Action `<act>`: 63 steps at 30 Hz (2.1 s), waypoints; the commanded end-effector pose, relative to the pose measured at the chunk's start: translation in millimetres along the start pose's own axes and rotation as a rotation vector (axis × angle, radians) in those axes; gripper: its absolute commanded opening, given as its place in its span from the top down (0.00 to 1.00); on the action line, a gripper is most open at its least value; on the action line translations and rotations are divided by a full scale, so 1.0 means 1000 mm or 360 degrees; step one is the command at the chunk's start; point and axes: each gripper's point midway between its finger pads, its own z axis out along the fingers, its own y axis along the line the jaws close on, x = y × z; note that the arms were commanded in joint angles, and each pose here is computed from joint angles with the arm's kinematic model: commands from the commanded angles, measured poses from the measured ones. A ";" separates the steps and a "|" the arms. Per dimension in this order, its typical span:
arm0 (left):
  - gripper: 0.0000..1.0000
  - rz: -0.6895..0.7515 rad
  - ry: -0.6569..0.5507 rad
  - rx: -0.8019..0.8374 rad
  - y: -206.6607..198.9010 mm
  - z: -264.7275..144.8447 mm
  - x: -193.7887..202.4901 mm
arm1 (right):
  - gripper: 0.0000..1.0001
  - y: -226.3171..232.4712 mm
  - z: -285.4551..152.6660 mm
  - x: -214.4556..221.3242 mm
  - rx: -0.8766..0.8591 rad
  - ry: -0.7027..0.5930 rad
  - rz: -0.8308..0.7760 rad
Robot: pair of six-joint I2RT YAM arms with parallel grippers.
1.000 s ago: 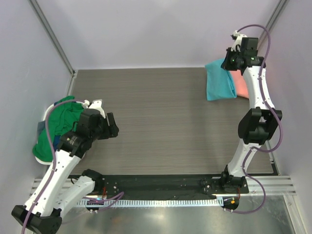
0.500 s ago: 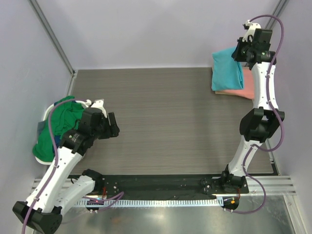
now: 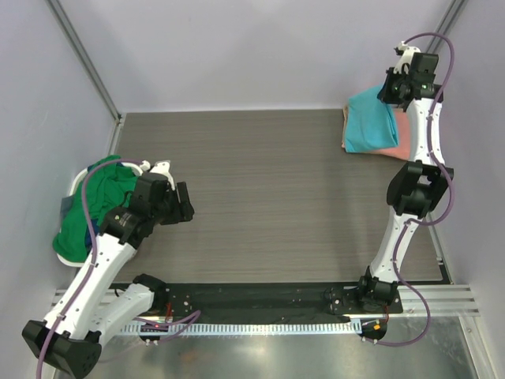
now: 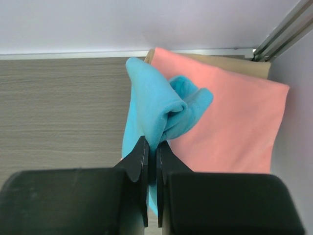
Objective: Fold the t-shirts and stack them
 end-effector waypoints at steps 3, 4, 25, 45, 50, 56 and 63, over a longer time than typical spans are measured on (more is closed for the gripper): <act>0.36 -0.0028 -0.0050 -0.0017 0.001 0.003 -0.008 | 0.99 -0.029 -0.004 -0.045 0.0077 -0.0230 -0.0046; 0.36 -0.0028 -0.0050 -0.0017 0.001 0.003 -0.008 | 0.99 -0.038 0.002 -0.041 0.0094 -0.0226 -0.0037; 0.37 -0.0036 -0.0016 -0.0055 0.003 0.008 -0.005 | 0.20 -0.178 0.079 -0.001 0.0691 -0.0467 0.0373; 0.34 -0.0045 -0.0189 0.0094 -0.006 -0.017 -0.016 | 0.11 0.002 -0.174 -0.066 0.0127 -0.0648 0.0974; 0.33 -0.0037 -0.0193 0.0139 -0.010 -0.019 -0.016 | 0.07 0.149 -0.170 0.020 -0.0273 -0.0321 0.0805; 0.30 -0.0051 -0.0221 0.0063 -0.002 -0.021 -0.018 | 0.00 0.302 -0.187 0.150 -0.0867 0.0199 0.0565; 0.18 -0.0099 -0.0315 -0.0101 0.018 -0.028 -0.026 | 0.00 0.357 -0.220 0.262 -0.1184 0.0500 0.0480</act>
